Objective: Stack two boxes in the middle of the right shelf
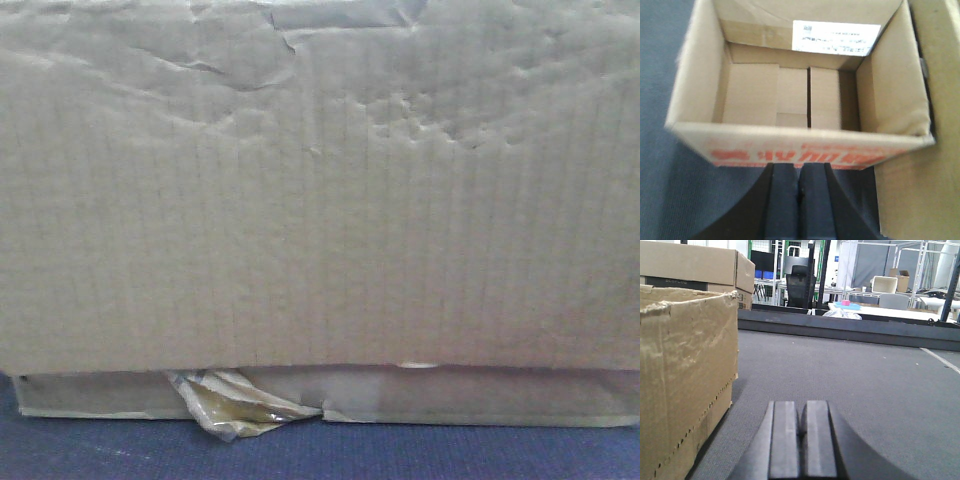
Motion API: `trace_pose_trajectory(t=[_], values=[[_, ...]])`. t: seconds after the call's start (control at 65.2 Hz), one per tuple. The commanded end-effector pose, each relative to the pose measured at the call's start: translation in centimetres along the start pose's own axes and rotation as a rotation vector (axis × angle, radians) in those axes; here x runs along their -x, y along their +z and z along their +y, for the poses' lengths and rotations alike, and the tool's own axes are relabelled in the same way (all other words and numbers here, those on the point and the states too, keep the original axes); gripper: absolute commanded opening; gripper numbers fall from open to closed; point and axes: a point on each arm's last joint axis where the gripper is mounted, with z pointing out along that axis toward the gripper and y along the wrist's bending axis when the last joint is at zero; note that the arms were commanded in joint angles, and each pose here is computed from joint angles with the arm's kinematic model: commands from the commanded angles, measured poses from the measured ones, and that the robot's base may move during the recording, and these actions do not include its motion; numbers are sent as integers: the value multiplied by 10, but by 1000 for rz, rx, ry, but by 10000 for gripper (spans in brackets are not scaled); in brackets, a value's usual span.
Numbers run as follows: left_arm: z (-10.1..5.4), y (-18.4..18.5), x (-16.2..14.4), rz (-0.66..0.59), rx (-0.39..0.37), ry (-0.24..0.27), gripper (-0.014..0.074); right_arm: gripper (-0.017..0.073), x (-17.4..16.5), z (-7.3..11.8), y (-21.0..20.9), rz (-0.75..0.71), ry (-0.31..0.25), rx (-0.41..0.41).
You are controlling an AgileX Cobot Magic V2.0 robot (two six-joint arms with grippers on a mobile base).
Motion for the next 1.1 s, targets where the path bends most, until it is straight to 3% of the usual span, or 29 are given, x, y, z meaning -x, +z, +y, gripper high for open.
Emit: trace_pose_trajectory(t=[0.0, 0.169, 0.276, 0.445, 0.567, 0.659, 0.736, 0.874, 0.951, 1.089], values=[[0, 15, 22, 42, -7, 19, -100, -162, 2, 0, 0, -26, 2, -2], [13, 49, 59, 184, -84, 48, -100, -162, 2, 0, 0, -26, 2, -2], [28, 61, 81, 180, -124, 35, -100, -162, 2, 0, 0, -26, 2, -2], [66, 69, 101, 174, 7, 13, -100, -162, 2, 0, 0, -26, 2, -2], [81, 74, 102, 188, 46, -12, -88, -162, 2, 0, 0, -26, 2, -2], [87, 80, 101, 217, 80, 10, -1, -162, 2, 0, 0, -26, 2, -2], [90, 84, 100, 236, 101, 23, 127, -162, 2, 0, 0, -26, 2, -2], [88, 93, 100, 248, 48, -8, 321, -162, 2, 0, 0, -26, 2, -2], [86, 103, 100, 266, 13, -26, 356, -162, 2, 0, 0, -26, 2, -2], [88, 126, 98, 328, 17, 1, 330, -162, 2, 0, 0, -26, 2, -2]])
